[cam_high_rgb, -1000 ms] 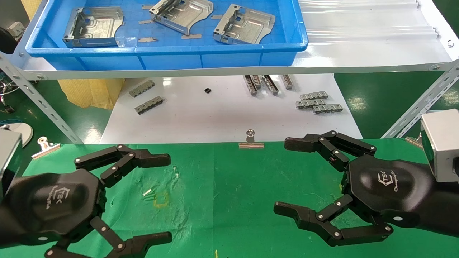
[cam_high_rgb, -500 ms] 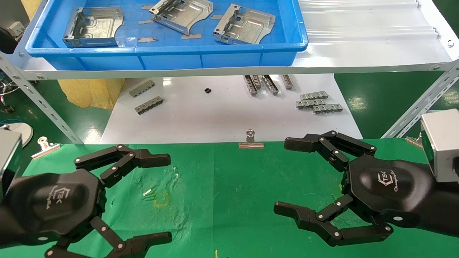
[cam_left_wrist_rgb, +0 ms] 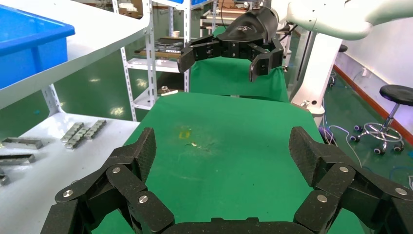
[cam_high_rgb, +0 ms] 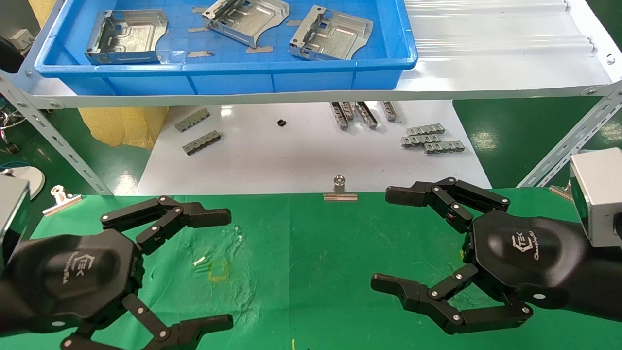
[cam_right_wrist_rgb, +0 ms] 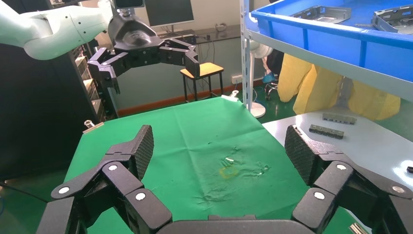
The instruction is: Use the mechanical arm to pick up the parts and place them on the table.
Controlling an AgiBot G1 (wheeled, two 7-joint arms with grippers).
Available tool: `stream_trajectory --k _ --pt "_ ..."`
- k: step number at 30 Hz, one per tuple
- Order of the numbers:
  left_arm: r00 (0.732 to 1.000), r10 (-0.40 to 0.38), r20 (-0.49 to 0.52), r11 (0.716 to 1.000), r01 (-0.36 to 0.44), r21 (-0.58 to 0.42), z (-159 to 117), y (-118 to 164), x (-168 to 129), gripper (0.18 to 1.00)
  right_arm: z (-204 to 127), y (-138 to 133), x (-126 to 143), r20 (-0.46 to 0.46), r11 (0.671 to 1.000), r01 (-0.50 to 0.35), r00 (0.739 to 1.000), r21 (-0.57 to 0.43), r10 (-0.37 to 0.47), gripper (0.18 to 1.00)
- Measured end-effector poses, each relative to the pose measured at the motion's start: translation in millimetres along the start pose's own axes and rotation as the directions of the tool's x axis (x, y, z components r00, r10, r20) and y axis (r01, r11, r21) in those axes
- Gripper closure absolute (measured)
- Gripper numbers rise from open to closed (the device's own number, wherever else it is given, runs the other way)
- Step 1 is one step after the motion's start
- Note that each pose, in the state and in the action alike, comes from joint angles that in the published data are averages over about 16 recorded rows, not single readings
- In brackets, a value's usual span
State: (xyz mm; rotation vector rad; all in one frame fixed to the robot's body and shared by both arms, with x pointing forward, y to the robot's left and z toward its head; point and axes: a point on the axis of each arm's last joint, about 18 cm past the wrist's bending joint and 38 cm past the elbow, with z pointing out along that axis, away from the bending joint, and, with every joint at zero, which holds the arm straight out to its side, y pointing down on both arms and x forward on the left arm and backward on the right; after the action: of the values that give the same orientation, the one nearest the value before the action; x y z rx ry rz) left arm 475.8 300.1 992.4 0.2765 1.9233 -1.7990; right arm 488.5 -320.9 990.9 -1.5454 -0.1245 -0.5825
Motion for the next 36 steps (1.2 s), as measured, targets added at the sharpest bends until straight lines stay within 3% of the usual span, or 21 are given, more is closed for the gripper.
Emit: stream_trajectory --k 7,19,36 --pt "1.0 0.0 0.0 1.0 0.0 0.0 0.0 0.0 0.0 0.183 0.0 0.0 0.0 0.0 1.0 0.0 1.0 0.0 0.0 0.194" --pt "1.0 0.0 0.0 1.0 0.0 0.0 0.0 0.0 0.0 0.183 0.0 0.0 0.0 0.0 1.0 0.0 1.0 0.0 0.0 0.311" --pt "1.0 0.0 0.0 1.0 0.0 0.0 0.0 0.0 0.0 0.183 0.0 0.0 0.0 0.0 1.0 0.0 1.0 0.0 0.0 0.689"
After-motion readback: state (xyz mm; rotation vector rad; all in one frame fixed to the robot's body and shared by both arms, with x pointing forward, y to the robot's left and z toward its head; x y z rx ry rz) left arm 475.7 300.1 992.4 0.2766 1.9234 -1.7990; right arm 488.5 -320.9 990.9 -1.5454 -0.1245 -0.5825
